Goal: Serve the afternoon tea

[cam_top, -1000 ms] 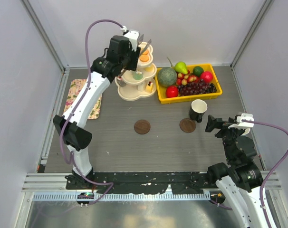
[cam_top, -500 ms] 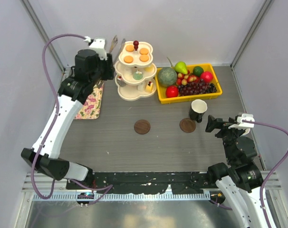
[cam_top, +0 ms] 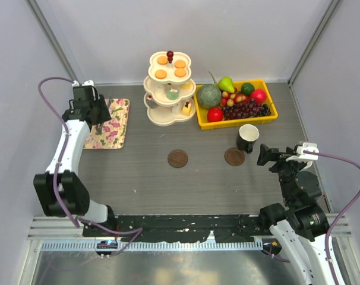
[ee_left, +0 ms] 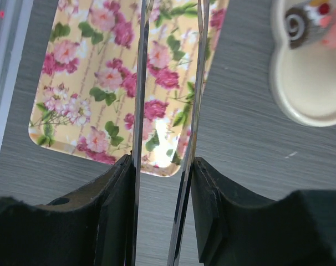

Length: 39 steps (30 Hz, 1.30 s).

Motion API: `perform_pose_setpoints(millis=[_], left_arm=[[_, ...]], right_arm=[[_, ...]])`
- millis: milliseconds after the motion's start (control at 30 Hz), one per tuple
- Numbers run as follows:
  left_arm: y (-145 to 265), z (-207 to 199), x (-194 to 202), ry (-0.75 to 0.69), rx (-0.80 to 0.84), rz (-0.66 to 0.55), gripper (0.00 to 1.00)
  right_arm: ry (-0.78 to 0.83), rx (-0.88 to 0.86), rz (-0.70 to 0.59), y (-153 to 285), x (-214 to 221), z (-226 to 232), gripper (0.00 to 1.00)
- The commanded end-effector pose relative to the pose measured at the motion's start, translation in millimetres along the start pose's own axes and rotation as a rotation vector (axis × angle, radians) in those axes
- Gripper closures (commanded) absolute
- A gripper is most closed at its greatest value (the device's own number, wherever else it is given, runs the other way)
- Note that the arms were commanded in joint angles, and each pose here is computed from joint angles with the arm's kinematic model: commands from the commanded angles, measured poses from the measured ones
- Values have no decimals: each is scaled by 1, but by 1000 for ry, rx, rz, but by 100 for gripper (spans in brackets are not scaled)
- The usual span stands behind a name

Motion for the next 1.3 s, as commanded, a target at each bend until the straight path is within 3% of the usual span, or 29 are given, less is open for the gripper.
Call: perform_pose_setpoints(millis=[0, 233, 433, 633, 800, 1000, 1267], left_arm=[[-37, 12, 10, 50, 2, 73, 52], [-83, 31, 33, 32, -50, 215, 50], [-105, 50, 47, -16, -110, 326, 41], [-99, 56, 36, -50, -132, 313, 24], [-81, 50, 23, -28, -110, 269, 20], [-43, 0, 14, 98, 65, 190, 23], [1, -108, 46, 0, 291, 139, 29]], right_arm=[[-15, -9, -49, 2, -13, 2, 2], [-15, -8, -45, 2, -12, 2, 2], [-15, -11, -44, 1, -12, 3, 2], [-29, -32, -28, 0, -11, 8, 2], [-44, -48, -4, -1, -10, 13, 2], [-70, -62, 66, -6, -2, 20, 2], [-76, -73, 153, -10, 5, 28, 2]])
Point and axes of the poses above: each gripper's point midway between its finger pads, its own y axis back along the fingers, its own z axis along the line the jaws close on, x = y × z, the point moved 1 cm from there along y, back along the fingers, and after that the axes turned 6 degrees about -y, right-handed, at the moved point
